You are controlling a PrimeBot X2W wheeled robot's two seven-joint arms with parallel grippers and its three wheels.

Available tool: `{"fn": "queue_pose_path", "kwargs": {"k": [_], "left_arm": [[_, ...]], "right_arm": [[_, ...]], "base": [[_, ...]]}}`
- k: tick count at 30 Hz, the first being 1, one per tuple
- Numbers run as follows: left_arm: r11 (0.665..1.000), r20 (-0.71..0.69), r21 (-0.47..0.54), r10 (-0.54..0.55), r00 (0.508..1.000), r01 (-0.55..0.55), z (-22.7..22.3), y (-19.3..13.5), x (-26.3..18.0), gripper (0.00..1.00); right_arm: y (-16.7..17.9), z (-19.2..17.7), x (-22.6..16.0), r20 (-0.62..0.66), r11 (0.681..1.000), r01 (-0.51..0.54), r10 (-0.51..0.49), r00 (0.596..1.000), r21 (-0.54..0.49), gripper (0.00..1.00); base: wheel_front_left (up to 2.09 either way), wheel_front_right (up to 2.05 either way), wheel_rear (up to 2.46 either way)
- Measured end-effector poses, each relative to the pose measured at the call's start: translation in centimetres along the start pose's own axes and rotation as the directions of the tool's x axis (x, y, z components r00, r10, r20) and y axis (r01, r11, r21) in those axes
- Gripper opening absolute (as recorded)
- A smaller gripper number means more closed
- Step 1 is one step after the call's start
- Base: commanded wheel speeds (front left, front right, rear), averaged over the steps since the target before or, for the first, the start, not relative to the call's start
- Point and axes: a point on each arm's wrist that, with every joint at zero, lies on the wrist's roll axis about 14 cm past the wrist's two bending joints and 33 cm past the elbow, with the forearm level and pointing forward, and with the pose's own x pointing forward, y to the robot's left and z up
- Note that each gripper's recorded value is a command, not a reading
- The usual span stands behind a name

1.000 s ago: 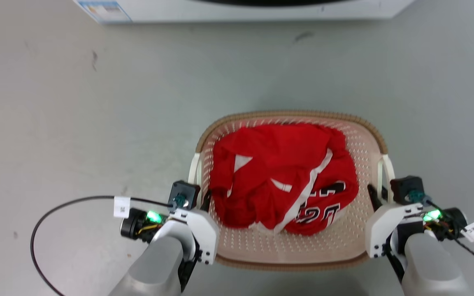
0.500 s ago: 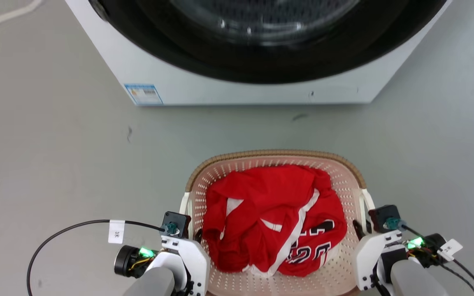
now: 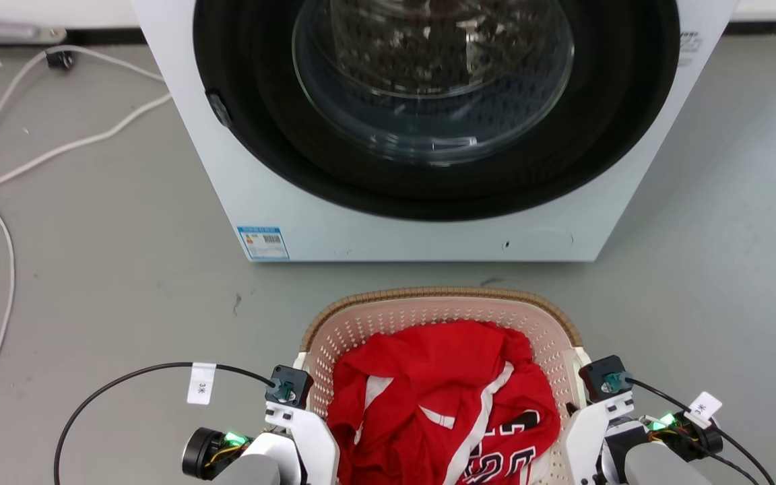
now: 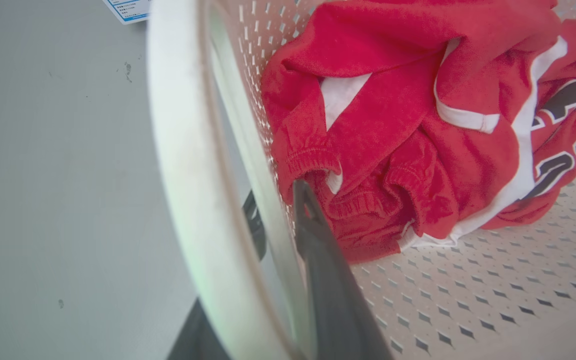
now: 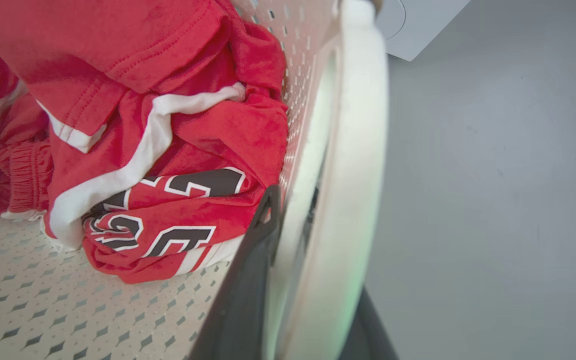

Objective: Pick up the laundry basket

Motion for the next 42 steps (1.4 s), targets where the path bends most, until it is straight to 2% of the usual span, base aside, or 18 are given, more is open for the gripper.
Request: {"fn": "queue_pose_path", "kwargs": {"k": [12, 26, 42], "left_arm": [[0.999, -0.021, 0.024, 0.024, 0.999, -0.023, 0.8, 0.3, -2.3, 0.0], [0.999, -0.118, 0.034, 0.007, 0.993, -0.003, 0.6, -0.2, -3.4, 0.0], [0.999, -0.137, 0.032, 0.008, 0.991, -0.003, 0.3, 0.2, -3.7, 0.0]], "right_arm": [[1.0, 0.5, -1.8, -0.042, 1.0, -0.01, 0.01, 0.999, 0.0, 0.0], [1.6, 0.2, -3.0, -0.119, 1.0, -0.024, 0.025, 0.993, 0.006, 0.0], [2.0, 0.0, -3.2, -0.134, 0.999, -0.036, 0.037, 0.99, 0.007, 0.0]], "base": [[0.0, 0.0, 0.0], [0.0, 0.0, 0.0], [0.0, 0.0, 0.0]]}}
